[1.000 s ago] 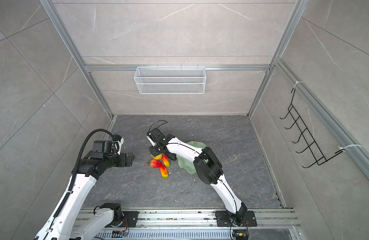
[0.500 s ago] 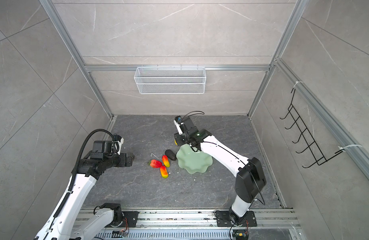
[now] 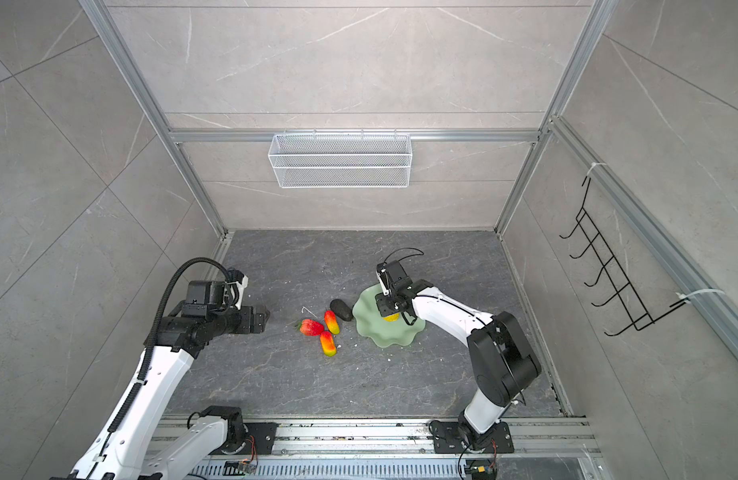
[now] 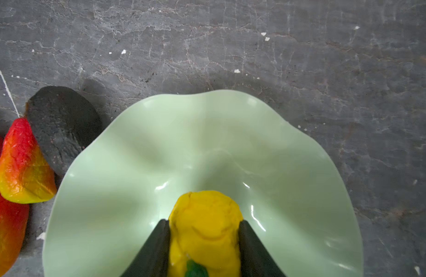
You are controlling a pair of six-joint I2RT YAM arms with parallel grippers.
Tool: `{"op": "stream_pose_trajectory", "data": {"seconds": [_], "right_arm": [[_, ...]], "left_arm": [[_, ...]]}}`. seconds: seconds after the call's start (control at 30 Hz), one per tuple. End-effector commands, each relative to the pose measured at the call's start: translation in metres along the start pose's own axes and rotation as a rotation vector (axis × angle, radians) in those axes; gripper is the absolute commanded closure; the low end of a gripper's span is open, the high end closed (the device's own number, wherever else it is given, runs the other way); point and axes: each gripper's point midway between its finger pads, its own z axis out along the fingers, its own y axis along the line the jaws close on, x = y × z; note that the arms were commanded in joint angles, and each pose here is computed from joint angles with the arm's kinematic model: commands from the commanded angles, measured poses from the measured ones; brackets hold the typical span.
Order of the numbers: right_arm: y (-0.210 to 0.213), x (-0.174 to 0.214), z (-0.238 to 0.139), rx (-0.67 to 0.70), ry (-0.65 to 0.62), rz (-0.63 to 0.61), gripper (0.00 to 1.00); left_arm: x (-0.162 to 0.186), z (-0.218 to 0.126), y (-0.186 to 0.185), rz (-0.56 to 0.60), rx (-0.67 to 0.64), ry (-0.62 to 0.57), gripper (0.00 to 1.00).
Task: Place and organize the fake fruits in the fruit bowl
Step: 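Carry the lemon into the green bowl and open the right gripper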
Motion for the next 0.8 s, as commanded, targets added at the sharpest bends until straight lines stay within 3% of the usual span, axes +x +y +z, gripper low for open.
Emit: {"op": "stream_pose_trajectory", "data": {"seconds": [0.0,0.23,0.43,0.63,0.77], "right_arm": [[0.001,-0.004,0.015,-0.012,-0.017,0.025,0.62],[0.003,-0.004,0.027,-0.014,-0.011,0.025,0.56],[0.002,-0.010,0.014,-0.010,-0.017,0.006,0.29],[0.007,-0.040,-0.027,-0.023,-0.071,-0.056,0.01],[0.041,-0.059,-0.048,-0.092,-0.071,-0.167,0.00]], "left_arm": [[-0.003,-0.002,-0.002,0.021,0.017,-0.016,0.00],[-0.003,-0.002,-0.003,0.020,0.020,-0.016,0.00],[-0.003,-0.003,-0.003,0.022,0.019,-0.017,0.00],[-0.004,-0.002,-0.003,0.022,0.020,-0.015,0.00],[-0.003,-0.002,-0.003,0.022,0.018,-0.015,0.00]]}}
